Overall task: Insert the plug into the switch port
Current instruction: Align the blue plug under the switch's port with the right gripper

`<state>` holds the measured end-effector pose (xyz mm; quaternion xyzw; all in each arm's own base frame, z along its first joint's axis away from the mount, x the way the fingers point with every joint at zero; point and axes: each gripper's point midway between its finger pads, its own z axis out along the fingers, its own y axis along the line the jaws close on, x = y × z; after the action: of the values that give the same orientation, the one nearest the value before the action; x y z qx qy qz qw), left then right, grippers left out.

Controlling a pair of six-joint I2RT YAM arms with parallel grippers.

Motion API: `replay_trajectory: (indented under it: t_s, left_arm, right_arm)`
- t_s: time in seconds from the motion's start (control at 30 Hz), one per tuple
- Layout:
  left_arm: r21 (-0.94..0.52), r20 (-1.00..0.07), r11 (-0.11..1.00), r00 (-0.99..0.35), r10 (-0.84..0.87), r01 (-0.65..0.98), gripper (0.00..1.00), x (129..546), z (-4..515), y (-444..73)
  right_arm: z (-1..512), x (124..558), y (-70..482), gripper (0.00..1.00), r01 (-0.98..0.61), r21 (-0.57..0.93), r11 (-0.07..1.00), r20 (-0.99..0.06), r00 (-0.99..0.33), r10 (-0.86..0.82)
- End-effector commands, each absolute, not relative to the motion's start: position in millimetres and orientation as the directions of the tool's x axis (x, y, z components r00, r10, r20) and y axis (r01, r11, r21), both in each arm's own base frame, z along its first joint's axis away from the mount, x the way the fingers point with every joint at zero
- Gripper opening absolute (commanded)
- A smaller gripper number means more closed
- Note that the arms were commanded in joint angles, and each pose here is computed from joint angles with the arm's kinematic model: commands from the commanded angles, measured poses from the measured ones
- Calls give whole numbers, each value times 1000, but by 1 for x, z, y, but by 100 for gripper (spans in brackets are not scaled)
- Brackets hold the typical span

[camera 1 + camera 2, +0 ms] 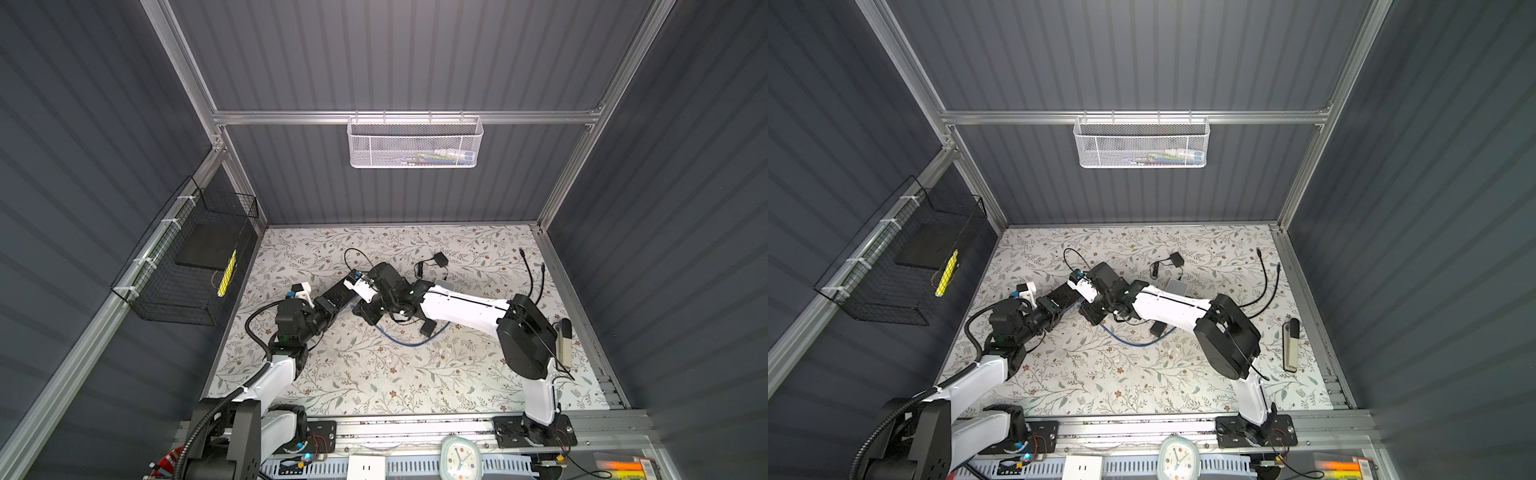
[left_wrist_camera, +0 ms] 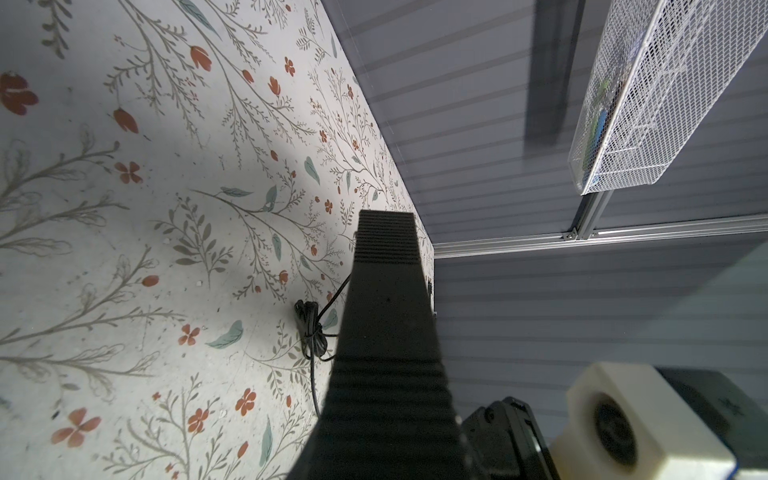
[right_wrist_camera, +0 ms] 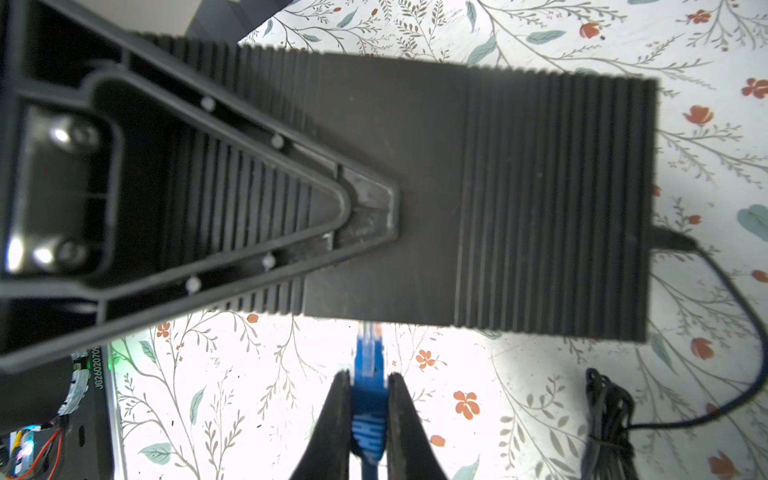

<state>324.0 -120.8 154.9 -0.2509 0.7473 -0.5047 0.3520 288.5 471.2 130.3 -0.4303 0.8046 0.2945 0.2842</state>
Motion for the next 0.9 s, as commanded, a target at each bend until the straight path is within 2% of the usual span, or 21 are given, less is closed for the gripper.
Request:
replay_trajectory:
  t_s: [0.0, 0.87]
  left_arm:
    - [-931, -310, 363, -620, -721, 43, 0, 324, 172, -124]
    - [-930, -314, 366, -615, -724, 43, 0, 321, 172, -123]
  right_arm:
    - [156, 286, 479, 0, -869, 239, 433, -748, -449, -489]
    - [165, 286, 482, 0, -862, 255, 437, -744, -464, -481]
